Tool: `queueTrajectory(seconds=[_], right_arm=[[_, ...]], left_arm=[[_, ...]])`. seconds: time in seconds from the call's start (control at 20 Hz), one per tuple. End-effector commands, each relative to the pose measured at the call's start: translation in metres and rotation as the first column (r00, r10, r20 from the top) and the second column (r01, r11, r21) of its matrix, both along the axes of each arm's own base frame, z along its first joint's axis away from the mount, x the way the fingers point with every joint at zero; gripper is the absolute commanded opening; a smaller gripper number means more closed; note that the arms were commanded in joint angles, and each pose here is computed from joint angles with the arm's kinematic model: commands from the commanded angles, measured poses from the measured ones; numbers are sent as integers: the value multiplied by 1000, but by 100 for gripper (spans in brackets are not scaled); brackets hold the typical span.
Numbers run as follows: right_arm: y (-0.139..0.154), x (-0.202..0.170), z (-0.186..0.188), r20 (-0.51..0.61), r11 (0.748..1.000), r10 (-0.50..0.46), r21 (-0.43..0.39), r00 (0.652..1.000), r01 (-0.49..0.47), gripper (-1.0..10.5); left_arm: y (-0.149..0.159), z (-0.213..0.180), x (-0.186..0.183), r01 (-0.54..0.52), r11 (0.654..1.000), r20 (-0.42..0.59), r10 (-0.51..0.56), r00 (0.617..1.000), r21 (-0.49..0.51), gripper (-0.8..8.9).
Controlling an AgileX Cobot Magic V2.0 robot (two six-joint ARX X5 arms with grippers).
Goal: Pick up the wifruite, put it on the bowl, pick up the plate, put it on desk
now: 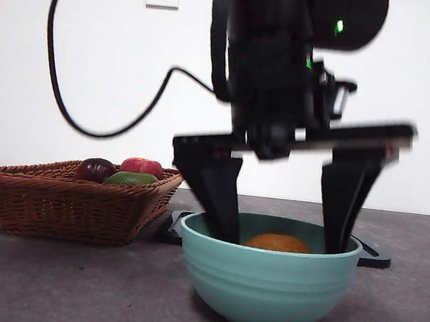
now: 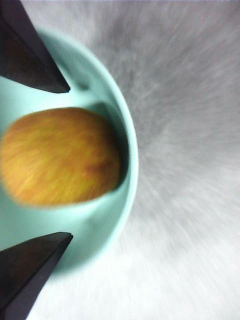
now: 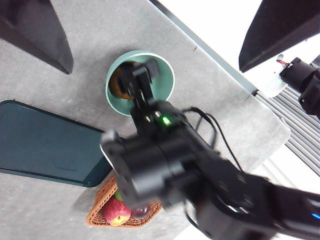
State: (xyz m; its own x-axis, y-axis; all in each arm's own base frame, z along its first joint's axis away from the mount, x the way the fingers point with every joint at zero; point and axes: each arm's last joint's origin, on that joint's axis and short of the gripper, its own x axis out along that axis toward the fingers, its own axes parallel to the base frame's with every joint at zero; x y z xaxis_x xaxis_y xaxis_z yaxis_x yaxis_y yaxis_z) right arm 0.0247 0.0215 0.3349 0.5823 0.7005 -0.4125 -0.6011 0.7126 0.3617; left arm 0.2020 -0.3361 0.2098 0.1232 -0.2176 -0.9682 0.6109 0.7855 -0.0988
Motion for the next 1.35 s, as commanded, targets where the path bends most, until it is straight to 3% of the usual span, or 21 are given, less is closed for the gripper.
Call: queueTrajectory(seconds=[0.05, 0.3, 0.6, 1.05, 1.15, 1.35], right_arm=[[0, -2, 6, 28, 1000, -1, 8, 1000, 1, 598], [0, -2, 6, 28, 1000, -1, 8, 1000, 1, 598], [0, -2, 6, 29, 1000, -1, 7, 1000, 0, 598], [0, -2, 6, 25, 1000, -6, 9, 1000, 6, 598], [-1, -1, 6, 8, 999, -44, 10, 999, 44, 598], [-1, 1, 5, -23, 998, -65, 19, 998, 65, 598]], left_arm=[[2, 33, -7, 9, 996, 47, -5, 999, -87, 466], [37, 108, -28, 26, 969, 142, 9, 990, -246, 504], [99, 187, -60, 105, 892, 300, 36, 953, -439, 605], [181, 219, -108, 250, 906, 383, -109, 918, -342, 598], [195, 221, -117, 290, 906, 400, -152, 904, -309, 598], [225, 225, -135, 310, 884, 449, -131, 884, -351, 598]])
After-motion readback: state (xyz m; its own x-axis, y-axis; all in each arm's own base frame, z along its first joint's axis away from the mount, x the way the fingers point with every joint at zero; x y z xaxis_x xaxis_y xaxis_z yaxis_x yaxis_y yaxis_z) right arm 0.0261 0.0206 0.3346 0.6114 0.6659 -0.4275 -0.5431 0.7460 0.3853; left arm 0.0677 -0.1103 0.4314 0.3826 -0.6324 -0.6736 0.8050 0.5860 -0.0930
